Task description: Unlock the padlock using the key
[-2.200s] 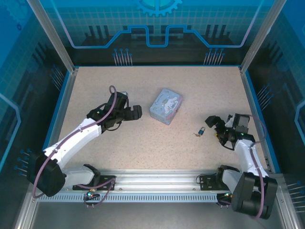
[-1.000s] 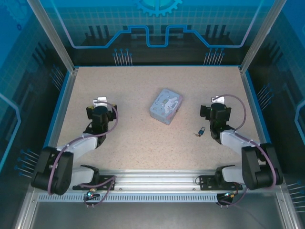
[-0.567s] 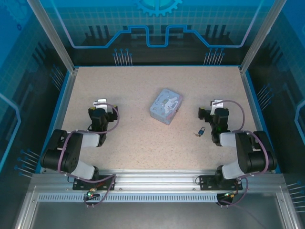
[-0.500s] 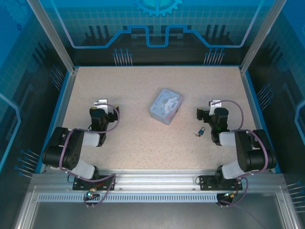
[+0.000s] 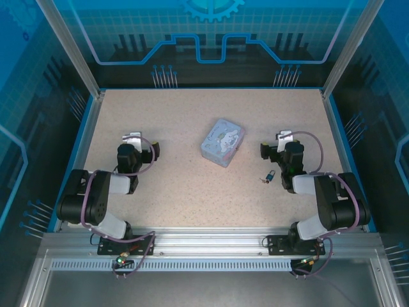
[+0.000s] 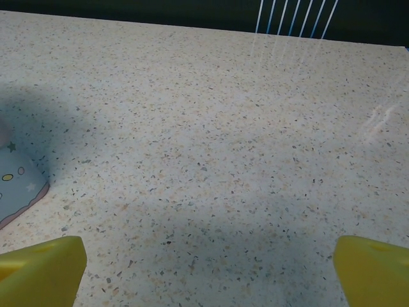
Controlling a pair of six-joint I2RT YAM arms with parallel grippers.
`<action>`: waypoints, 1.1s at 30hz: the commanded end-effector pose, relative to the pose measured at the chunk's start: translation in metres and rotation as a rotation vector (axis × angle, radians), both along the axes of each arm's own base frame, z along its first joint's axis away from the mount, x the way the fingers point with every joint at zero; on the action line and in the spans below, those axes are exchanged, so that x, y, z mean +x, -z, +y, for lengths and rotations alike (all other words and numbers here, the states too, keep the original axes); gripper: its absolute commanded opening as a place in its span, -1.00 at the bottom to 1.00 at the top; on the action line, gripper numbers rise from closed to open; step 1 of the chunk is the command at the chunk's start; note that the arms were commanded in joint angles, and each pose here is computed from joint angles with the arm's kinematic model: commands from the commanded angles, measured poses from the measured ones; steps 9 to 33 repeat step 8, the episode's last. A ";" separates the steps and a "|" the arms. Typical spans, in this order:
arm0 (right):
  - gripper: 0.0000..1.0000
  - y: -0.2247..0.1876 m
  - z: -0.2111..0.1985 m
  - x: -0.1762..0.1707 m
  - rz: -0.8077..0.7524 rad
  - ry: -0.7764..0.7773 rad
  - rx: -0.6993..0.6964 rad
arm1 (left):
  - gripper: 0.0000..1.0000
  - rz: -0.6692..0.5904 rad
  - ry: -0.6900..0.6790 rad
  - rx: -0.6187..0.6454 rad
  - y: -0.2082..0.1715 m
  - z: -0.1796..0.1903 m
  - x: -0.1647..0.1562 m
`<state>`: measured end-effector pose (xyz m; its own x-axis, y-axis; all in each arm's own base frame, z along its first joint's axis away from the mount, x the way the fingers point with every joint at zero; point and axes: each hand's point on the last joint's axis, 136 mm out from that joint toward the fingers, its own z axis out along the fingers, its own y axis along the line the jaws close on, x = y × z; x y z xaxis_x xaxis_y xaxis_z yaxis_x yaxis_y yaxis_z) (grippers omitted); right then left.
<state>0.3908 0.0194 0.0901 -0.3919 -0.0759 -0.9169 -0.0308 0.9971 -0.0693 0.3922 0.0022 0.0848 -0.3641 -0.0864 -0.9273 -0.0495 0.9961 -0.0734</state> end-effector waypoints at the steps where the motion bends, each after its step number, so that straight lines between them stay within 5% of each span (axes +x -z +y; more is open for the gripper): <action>1: 0.99 -0.005 0.001 0.006 -0.013 -0.007 -0.010 | 0.98 -0.029 0.022 -0.014 -0.008 -0.004 0.006; 33: 1.00 -0.003 0.011 0.006 0.000 -0.082 0.004 | 0.98 -0.029 0.023 -0.015 -0.008 -0.004 0.006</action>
